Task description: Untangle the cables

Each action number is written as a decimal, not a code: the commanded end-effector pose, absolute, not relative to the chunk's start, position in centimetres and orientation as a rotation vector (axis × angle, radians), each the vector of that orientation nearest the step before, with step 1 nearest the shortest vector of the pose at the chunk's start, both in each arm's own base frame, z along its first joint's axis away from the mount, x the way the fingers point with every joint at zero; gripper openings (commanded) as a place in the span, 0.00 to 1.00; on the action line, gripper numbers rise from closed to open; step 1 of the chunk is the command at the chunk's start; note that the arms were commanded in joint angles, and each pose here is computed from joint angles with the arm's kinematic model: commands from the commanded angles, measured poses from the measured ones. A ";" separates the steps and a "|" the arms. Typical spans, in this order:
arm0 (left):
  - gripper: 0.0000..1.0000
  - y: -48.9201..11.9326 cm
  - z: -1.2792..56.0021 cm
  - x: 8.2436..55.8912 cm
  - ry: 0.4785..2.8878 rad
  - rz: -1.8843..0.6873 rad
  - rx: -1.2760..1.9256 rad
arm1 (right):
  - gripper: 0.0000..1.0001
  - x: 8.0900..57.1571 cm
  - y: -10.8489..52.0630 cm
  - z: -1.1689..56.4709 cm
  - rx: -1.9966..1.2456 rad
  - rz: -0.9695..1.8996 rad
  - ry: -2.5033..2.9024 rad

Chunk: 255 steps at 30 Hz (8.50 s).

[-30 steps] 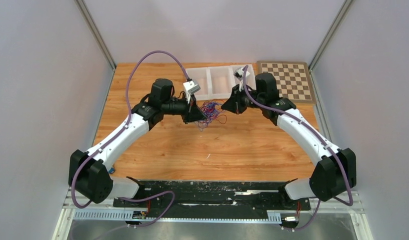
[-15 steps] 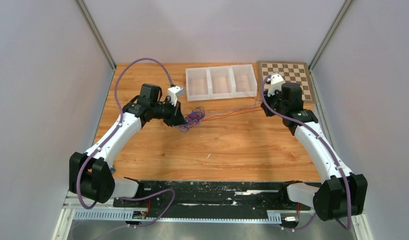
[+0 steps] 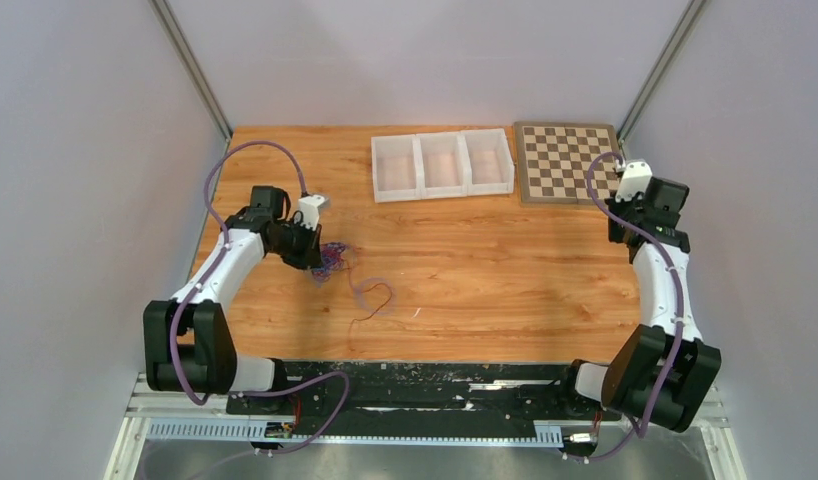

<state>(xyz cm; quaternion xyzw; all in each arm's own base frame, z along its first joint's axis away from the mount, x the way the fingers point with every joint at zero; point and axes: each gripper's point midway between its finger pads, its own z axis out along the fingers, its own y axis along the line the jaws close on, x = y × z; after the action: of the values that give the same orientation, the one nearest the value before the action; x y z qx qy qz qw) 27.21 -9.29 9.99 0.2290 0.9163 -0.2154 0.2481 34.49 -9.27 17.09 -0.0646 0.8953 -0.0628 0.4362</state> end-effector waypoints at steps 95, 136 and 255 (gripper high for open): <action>0.04 -29.5 24.5 25.4 1.973 -1.420 0.933 | 0.00 27.4 27.5 26.0 -1.195 0.621 1.631; 0.01 -9.1 17.9 29.2 2.313 -0.968 0.415 | 0.00 32.0 1.9 26.1 -0.778 0.482 1.889; 0.00 -21.6 55.3 32.5 1.266 -0.797 0.847 | 0.00 36.9 9.5 9.3 -0.392 0.601 2.322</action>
<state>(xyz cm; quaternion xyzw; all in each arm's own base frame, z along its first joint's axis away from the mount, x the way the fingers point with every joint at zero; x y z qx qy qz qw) 28.27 -22.03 56.72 0.4156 0.5170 -0.3758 0.6471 35.58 9.30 5.43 -0.1206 0.9168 0.2230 0.3086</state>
